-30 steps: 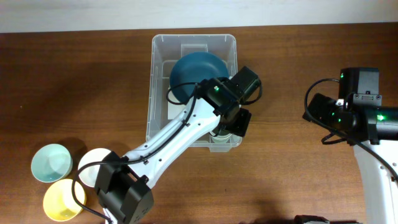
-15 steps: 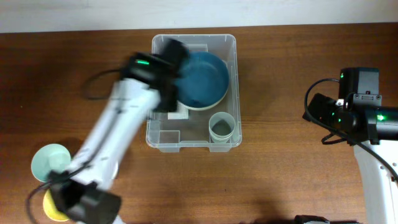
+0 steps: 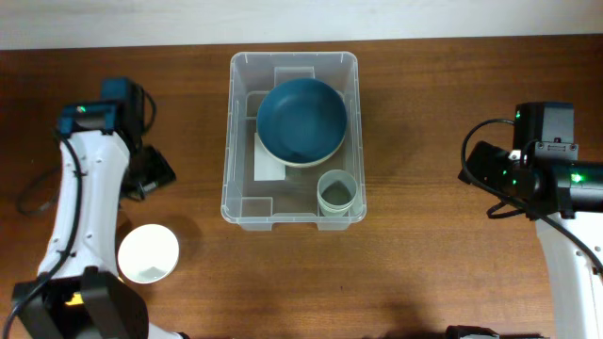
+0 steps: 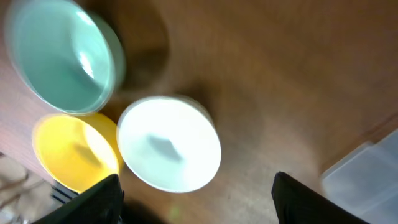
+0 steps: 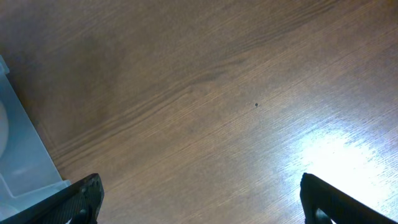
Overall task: Pack container
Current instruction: 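Withdraw left gripper and grasp the large white cup on the table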
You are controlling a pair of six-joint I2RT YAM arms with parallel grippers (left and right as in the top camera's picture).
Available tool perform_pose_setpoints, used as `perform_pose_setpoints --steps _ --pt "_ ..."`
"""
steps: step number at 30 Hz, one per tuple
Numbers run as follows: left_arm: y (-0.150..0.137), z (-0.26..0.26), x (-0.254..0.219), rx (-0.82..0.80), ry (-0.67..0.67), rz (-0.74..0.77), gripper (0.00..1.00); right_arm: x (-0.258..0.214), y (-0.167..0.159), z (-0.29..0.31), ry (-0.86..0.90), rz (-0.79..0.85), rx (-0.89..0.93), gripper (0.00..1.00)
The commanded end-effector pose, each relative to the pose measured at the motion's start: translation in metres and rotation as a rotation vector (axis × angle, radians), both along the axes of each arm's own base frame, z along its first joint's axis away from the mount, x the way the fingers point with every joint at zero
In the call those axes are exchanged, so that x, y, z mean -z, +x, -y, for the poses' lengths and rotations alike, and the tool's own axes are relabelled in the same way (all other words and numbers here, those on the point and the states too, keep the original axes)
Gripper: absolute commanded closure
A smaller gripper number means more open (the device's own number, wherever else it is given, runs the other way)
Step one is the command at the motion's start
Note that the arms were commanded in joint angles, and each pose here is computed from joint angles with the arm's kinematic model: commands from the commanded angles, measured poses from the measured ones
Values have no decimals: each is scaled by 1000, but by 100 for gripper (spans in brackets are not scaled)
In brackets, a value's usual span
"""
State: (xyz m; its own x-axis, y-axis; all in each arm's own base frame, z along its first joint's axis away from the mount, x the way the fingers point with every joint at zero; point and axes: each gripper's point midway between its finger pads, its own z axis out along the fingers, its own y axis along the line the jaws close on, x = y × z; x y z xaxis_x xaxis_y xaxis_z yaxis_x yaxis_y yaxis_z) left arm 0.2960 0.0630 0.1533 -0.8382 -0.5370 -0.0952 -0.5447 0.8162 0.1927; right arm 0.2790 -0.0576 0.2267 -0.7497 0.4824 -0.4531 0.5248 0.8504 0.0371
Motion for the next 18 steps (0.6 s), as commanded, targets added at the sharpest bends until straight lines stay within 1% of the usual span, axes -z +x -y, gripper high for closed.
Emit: perform_pose_setpoints --steps 1,3,6,7,11,15,16,17,18 --pt "-27 20 36 -15 -108 -46 21 0 -1 4 -17 -2 12 4" --pt "-46 22 65 -19 -117 -99 22 0 -1 4 -17 -3 12 3" --pt "-58 24 90 -21 -120 -124 21 0 -1 4 -17 -3 12 3" --pt "-61 24 97 -21 -123 -126 20 0 -1 4 -17 -3 12 3" --pt "-64 31 124 -23 -159 -97 19 0 -1 4 -18 -3 12 4" --pt "-59 30 133 -16 -155 -64 19 0 -1 4 -19 -4 9 3" --pt "-57 30 133 -15 -153 -57 20 0 -1 4 -19 -4 9 4" --pt "-55 29 133 -14 -149 -47 28 0 -1 4 -19 -4 9 4" --pt "-53 29 133 -13 -149 -37 39 0 -1 4 -19 -4 9 3"
